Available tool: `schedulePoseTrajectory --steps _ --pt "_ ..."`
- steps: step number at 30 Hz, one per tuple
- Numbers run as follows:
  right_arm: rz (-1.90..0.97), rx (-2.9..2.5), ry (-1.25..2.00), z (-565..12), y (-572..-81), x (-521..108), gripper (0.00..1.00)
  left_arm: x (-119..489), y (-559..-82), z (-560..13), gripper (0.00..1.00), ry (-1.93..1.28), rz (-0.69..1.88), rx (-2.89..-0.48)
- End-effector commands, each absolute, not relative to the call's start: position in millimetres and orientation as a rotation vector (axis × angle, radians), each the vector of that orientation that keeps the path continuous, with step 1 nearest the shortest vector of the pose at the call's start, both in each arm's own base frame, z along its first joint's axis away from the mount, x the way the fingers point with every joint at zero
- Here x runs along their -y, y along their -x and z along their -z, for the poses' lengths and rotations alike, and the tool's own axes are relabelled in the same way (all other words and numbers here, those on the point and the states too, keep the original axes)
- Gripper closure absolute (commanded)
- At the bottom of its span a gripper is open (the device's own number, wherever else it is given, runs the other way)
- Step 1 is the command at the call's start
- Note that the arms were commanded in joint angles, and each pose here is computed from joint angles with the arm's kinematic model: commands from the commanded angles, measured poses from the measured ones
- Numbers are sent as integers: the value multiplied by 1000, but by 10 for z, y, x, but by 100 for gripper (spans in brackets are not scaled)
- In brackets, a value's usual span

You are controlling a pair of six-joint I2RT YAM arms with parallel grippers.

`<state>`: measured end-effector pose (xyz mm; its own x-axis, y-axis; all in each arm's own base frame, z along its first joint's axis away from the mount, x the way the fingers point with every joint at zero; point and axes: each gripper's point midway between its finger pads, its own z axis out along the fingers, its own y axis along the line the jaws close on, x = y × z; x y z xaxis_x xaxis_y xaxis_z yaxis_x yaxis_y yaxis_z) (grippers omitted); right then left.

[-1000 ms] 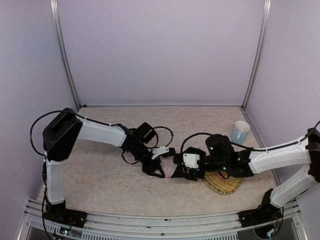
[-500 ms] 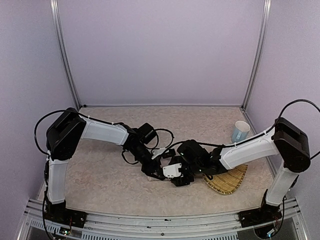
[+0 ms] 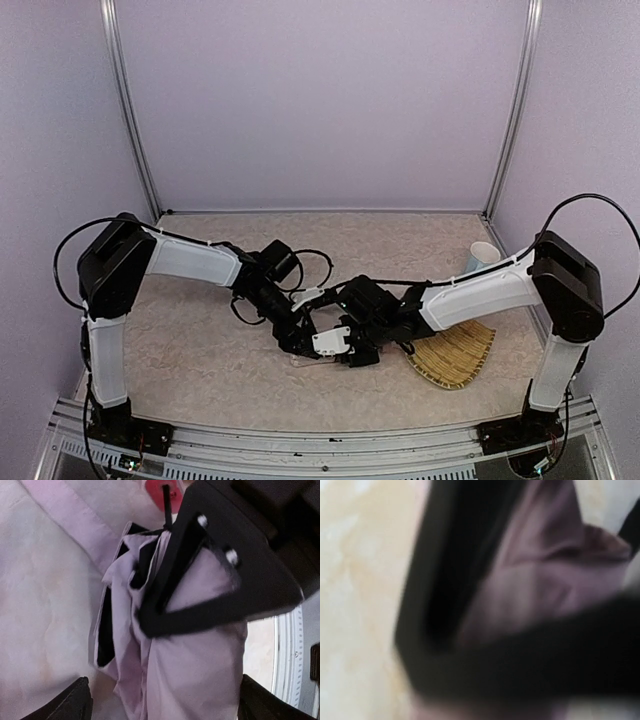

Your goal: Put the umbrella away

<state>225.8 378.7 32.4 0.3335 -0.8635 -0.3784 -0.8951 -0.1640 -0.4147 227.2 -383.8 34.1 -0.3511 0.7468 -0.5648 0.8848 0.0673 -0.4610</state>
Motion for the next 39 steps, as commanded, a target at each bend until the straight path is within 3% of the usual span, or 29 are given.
schedulePoseTrajectory --steps 1,8,12,15,19,22,23,30,39 --pt "-144 -1675 2115 20 -2042 -3578 87 3619 -2393 -285 1 -1559 948 -2222" --pt "-220 -1726 2132 49 -1907 -3529 92 3396 -2676 -1034 1 -1303 764 -1959" --pt "-269 -1750 2127 36 -1855 -3528 94 3120 -2788 -1826 1 -1045 566 -1686" --pt "-389 -1778 2117 -27 -1787 -3567 94 2860 -2597 -2638 1 -820 608 -1353" --pt "-545 -1905 2106 -18 -1738 -3538 94 2314 -2398 -3006 1 -441 739 -1180" --pt "-729 -2014 2095 -11 -1631 -3511 93 2457 -2062 -2902 1 -655 761 -1070" --pt "-781 -2049 2090 -12 -1595 -3504 93 2537 -2029 -2802 5 -719 730 -1082" --pt "-1065 -2308 1983 92 -1539 -3443 92 3108 -1809 -1697 22 -1262 318 -1212" --pt "-1197 -2385 1904 173 -1594 -3470 90 3585 -1761 -864 9 -1648 153 -1162"
